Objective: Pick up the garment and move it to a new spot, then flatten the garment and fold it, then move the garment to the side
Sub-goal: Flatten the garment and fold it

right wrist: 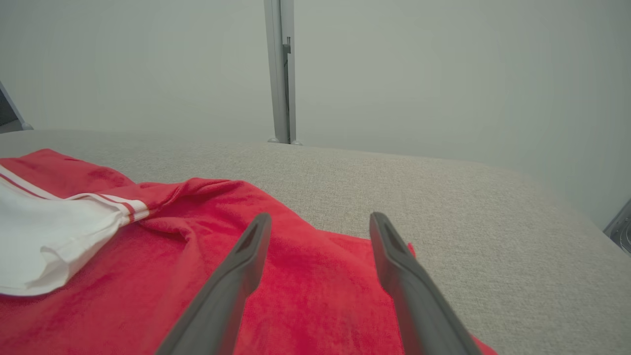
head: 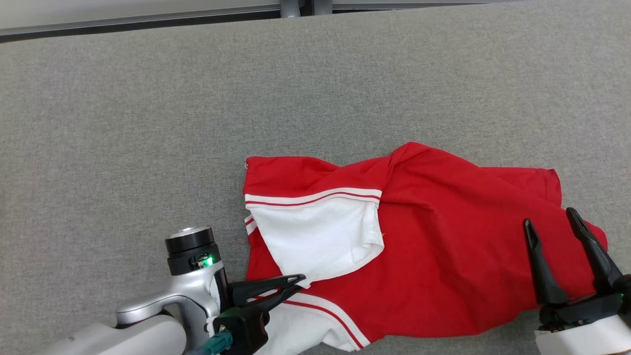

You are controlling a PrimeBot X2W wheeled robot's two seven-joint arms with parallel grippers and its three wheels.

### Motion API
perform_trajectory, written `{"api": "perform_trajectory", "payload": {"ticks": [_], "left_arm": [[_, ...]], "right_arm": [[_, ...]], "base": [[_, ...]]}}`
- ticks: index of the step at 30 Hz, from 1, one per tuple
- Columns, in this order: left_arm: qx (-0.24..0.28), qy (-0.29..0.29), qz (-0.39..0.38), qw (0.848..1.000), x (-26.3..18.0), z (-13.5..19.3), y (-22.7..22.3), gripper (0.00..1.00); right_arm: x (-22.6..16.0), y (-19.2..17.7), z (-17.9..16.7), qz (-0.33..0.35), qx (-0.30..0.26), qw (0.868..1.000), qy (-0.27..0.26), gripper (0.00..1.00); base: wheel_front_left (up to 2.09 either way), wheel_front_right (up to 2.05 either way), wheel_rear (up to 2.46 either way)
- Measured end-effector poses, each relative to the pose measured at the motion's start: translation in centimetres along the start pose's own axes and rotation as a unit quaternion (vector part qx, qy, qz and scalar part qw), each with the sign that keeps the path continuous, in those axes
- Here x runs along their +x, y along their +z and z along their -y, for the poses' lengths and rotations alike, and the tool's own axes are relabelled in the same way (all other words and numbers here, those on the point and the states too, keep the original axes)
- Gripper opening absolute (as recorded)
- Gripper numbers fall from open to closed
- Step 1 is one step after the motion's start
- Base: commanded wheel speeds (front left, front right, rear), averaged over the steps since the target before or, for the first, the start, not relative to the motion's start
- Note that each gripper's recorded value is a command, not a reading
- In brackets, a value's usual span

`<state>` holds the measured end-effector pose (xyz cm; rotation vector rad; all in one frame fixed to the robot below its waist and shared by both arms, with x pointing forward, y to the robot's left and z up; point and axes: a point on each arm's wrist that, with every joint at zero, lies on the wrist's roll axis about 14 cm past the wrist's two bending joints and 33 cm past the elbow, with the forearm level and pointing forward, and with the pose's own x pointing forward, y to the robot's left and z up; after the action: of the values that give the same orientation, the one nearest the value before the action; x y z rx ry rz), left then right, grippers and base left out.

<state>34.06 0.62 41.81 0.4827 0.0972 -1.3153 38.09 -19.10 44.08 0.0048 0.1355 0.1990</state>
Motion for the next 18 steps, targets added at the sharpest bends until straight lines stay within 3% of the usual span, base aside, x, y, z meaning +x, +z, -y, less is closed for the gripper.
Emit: {"api": "perform_trajectory", "payload": {"ticks": [2, 5, 8, 14, 18], "left_arm": [[-0.007, 0.013, 0.016, 1.000, -0.2, -0.7, 0.9, 0.00], [-0.013, 0.041, 0.029, 0.999, -0.8, -2.2, 1.6, 0.00], [-0.014, 0.061, 0.032, 0.998, -1.5, -3.5, 1.7, 0.00], [-0.013, 0.074, 0.030, 0.997, -2.0, -4.5, 1.4, 0.00], [-0.015, 0.085, 0.031, 0.996, -2.2, -4.9, 1.3, 0.00]], "right_arm": [[0.0, -0.2, 0.1, -0.003, 0.004, 1.000, 0.000, 1.00], [0.1, -0.8, -0.2, -0.009, 0.054, 0.998, -0.004, 1.00], [0.4, -1.6, -0.5, -0.046, 0.084, 0.995, 0.024, 1.00], [1.5, -1.0, 3.0, -0.141, 0.082, 0.986, 0.034, 1.00], [2.4, -0.8, 5.5, -0.215, 0.100, 0.971, 0.026, 1.00]], "base": [[0.00, 0.00, 0.00], [0.00, 0.00, 0.00], [0.00, 0.00, 0.00], [0.00, 0.00, 0.00], [0.00, 0.00, 0.00]]}}
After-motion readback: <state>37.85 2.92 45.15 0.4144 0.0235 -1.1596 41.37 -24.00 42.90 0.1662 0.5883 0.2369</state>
